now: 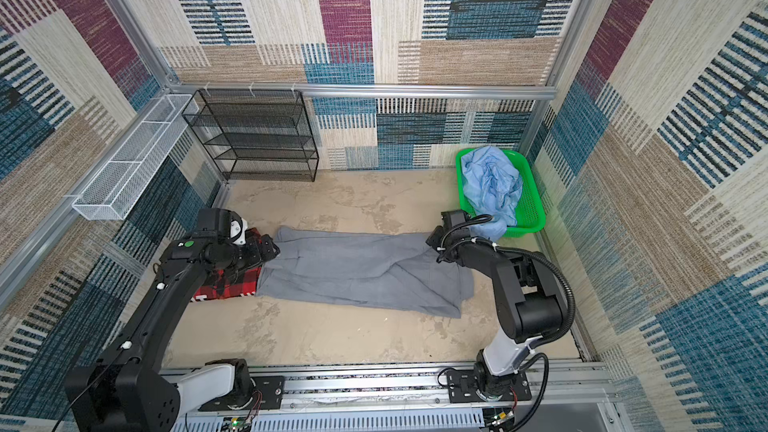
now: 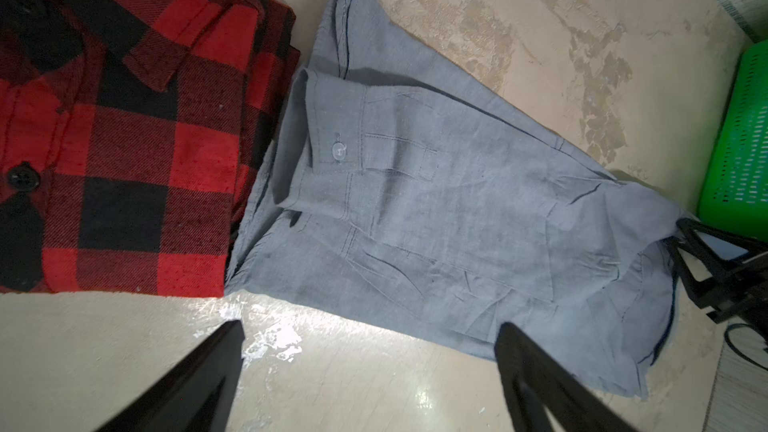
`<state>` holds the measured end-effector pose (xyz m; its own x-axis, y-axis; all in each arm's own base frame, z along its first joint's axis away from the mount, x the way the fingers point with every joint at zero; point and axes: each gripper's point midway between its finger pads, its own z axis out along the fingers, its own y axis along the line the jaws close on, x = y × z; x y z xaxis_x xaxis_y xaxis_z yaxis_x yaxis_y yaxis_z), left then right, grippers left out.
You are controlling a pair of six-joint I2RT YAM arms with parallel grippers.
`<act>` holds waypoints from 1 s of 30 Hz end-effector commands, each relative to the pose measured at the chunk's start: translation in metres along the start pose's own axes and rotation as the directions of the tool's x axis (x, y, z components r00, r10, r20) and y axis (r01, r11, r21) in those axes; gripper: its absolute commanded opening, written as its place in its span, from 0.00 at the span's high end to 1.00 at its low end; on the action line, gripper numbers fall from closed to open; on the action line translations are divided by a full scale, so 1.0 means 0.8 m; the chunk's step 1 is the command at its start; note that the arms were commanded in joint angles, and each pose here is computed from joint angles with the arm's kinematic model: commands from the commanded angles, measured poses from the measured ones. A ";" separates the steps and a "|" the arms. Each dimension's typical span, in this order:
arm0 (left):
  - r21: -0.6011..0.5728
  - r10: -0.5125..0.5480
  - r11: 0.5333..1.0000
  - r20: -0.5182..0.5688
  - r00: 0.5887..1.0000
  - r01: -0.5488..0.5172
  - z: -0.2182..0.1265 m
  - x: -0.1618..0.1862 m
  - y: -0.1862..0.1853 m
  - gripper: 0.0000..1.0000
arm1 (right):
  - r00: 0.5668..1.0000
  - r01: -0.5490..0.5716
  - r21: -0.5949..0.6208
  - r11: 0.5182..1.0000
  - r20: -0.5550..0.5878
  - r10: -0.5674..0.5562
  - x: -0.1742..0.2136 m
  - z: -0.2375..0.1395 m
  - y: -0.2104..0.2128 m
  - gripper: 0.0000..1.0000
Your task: Fold and stack the long sleeve shirts
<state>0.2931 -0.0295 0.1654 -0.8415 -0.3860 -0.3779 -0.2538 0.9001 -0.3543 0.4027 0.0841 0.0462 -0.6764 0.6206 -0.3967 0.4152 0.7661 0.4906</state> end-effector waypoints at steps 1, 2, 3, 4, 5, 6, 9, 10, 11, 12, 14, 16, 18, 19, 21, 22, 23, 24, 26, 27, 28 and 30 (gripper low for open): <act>0.006 0.013 1.000 -0.003 1.000 -0.013 0.000 0.001 -0.001 0.03 | 0.999 -0.014 -0.053 0.999 0.039 0.016 -0.014 0.002 0.017 0.50; 0.005 0.013 1.000 -0.001 1.000 -0.013 0.000 0.001 0.000 0.03 | 0.999 -0.008 -0.047 0.999 0.047 0.010 -0.016 0.004 0.017 0.53; 0.005 0.014 1.000 -0.002 1.000 -0.014 0.001 0.001 -0.001 0.03 | 0.999 -0.004 -0.039 0.999 0.049 0.006 -0.017 0.007 0.015 0.57; 0.006 0.014 1.000 -0.003 1.000 -0.014 0.001 0.001 -0.001 0.03 | 0.999 0.002 -0.035 0.999 0.048 0.000 -0.017 0.009 0.014 0.63; 0.006 0.014 1.000 -0.003 1.000 -0.014 0.001 0.000 -0.001 0.03 | 0.999 0.005 -0.029 1.000 0.046 -0.003 -0.015 0.010 0.012 0.70; 0.007 0.014 1.000 -0.004 1.000 -0.014 0.001 0.000 -0.001 0.03 | 0.999 0.006 -0.032 0.999 0.046 -0.005 -0.014 0.010 0.011 0.77; 0.005 0.014 1.000 -0.005 1.000 -0.014 0.001 0.001 -0.001 0.03 | 0.998 0.000 -0.047 0.999 0.069 0.003 -0.012 0.002 0.008 0.95; 0.005 0.013 1.000 -0.004 1.000 -0.013 0.001 0.000 -0.001 0.03 | 0.997 -0.005 -0.055 0.998 0.080 0.010 -0.011 -0.003 0.006 0.99; 0.006 0.013 1.000 -0.004 1.000 -0.013 0.001 0.001 -0.001 0.03 | 0.996 -0.007 -0.066 0.998 0.091 0.013 -0.010 -0.009 0.005 1.00; 0.006 0.013 1.000 -0.005 1.000 -0.013 0.001 0.001 -0.001 0.03 | 0.995 -0.008 -0.079 0.997 0.100 0.015 -0.008 -0.014 0.004 1.00; 0.007 0.013 1.000 -0.005 1.000 -0.013 0.001 0.001 -0.001 0.03 | 0.993 -0.020 -0.088 0.996 0.115 0.030 -0.003 -0.024 -0.003 1.00; 0.009 0.014 1.000 -0.003 1.000 -0.014 0.001 0.000 -0.001 0.03 | 0.991 -0.031 -0.100 0.994 0.125 0.043 0.004 -0.032 -0.010 1.00; 0.009 0.014 1.000 -0.003 1.000 -0.014 0.001 0.001 -0.002 0.03 | 0.990 -0.045 -0.085 0.995 0.126 0.055 0.010 -0.032 -0.021 1.00; 0.008 0.013 1.000 -0.004 1.000 -0.013 0.001 0.001 -0.001 0.03 | 0.991 -0.046 -0.081 0.996 0.119 0.056 0.015 -0.030 -0.025 1.00; 0.008 0.012 1.000 -0.005 1.000 -0.012 0.001 0.001 -0.001 0.03 | 0.993 -0.051 -0.057 0.997 0.099 0.056 0.024 -0.024 -0.036 1.00; 0.008 0.013 1.000 -0.005 1.000 -0.013 0.001 0.001 -0.001 0.03 | 0.994 -0.053 -0.053 0.997 0.091 0.057 0.030 -0.021 -0.042 1.00; 0.008 0.013 1.000 -0.006 1.000 -0.013 0.001 0.002 -0.001 0.03 | 0.995 -0.057 -0.048 0.997 0.082 0.061 0.035 -0.018 -0.046 1.00; 0.007 0.013 1.000 -0.007 1.000 -0.013 0.002 0.002 -0.001 0.03 | 0.995 -0.059 -0.037 0.998 0.074 0.062 0.040 -0.015 -0.052 1.00; 0.008 0.015 1.000 -0.004 1.000 -0.015 0.001 0.001 -0.001 0.03 | 0.997 -0.059 -0.007 0.998 0.053 0.060 0.047 -0.010 -0.062 1.00; 0.007 0.013 1.000 -0.007 1.000 -0.013 0.002 0.002 -0.001 0.03 | 0.997 -0.060 0.009 0.998 0.044 0.059 0.050 -0.010 -0.065 1.00; 0.007 0.013 1.000 -0.008 1.000 -0.013 0.002 0.002 0.000 0.03 | 0.997 -0.053 -0.002 0.999 0.049 0.053 0.047 -0.015 -0.061 1.00; 0.008 0.009 1.000 -0.014 1.000 -0.009 0.004 0.002 -0.001 0.03 | 0.996 -0.045 -0.073 0.996 0.069 0.050 0.039 -0.034 -0.040 0.93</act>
<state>0.2929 -0.0295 0.1637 -0.8436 -0.3857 -0.3735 -0.2553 0.9002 -0.3529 0.3554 0.0721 0.0288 -0.6107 0.6697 -0.4225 0.4150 0.7251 0.5495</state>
